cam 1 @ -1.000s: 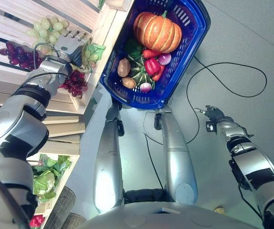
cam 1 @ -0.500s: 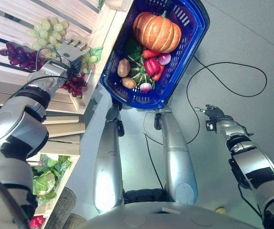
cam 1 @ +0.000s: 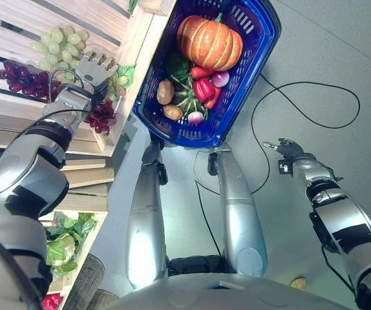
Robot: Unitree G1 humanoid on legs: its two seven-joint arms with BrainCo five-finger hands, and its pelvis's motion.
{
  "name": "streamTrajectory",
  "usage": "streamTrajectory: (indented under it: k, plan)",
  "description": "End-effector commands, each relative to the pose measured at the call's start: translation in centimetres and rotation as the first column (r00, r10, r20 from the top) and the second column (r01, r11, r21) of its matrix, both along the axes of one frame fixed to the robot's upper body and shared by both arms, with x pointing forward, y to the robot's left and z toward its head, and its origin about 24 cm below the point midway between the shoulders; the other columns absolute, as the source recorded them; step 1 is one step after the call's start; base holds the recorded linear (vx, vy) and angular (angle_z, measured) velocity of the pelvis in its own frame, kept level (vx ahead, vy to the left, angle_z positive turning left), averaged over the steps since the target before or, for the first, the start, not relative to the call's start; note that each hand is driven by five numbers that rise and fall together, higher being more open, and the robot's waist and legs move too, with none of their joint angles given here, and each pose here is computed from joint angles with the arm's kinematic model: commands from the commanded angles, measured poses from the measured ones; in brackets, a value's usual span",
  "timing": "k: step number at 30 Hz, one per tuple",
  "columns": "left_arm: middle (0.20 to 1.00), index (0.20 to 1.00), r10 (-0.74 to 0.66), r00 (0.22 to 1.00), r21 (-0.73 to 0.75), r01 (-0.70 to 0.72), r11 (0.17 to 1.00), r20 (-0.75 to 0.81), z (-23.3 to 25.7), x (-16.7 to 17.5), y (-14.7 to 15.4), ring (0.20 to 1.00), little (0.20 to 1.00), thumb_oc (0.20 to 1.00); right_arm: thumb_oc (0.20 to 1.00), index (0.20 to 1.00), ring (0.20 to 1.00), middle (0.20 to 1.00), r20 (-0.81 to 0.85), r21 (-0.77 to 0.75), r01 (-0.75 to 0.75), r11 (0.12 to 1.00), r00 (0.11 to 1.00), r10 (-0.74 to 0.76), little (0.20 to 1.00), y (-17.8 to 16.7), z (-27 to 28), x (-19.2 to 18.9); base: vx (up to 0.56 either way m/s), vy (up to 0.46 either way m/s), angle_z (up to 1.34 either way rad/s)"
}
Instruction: Pick up fruits and vegetables into the basket
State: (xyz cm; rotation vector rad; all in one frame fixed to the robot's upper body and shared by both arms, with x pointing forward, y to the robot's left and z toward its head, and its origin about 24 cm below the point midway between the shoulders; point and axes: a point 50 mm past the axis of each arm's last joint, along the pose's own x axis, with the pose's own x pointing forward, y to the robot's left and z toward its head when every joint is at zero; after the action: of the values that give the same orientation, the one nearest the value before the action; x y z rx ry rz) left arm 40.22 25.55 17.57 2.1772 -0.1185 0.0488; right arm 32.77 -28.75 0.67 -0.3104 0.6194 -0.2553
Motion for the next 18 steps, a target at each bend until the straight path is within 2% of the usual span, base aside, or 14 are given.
streamTrajectory:
  k: [1,2,11,18]
  plan:
    - [0.517,0.517,0.159,0.987,0.038,-0.160,0.986,0.029,-1.5,-1.3,3.6,0.517,0.517,0.517,1.000,1.000,1.000,1.000,-0.053,-0.044,0.053,0.998,0.997,-0.056,1.000,-2.0,-0.8,-1.7,0.00,0.000,0.00]
    - [0.200,0.200,0.164,0.986,0.041,-0.165,0.985,0.033,-1.6,-1.3,3.7,0.200,0.200,0.200,1.000,1.000,1.000,1.000,-0.053,-0.043,0.054,0.998,0.997,-0.056,1.000,-1.9,-0.8,-1.6,0.00,0.000,0.00]
    - [0.200,0.200,0.235,0.972,0.026,-0.235,0.972,0.011,-2.9,-1.8,4.4,0.200,0.200,0.200,1.000,1.000,1.000,1.000,-0.047,-0.041,0.048,0.998,0.998,-0.049,1.000,-1.5,-0.6,-1.2,0.00,0.000,0.00]
    - [0.200,0.200,0.275,0.961,-0.042,-0.275,0.960,-0.001,-3.5,-2.1,4.9,0.200,0.200,0.200,1.000,1.000,1.000,1.000,-0.042,-0.043,0.040,0.998,0.998,-0.041,1.000,-1.4,-0.3,-0.9,0.00,0.000,0.00]
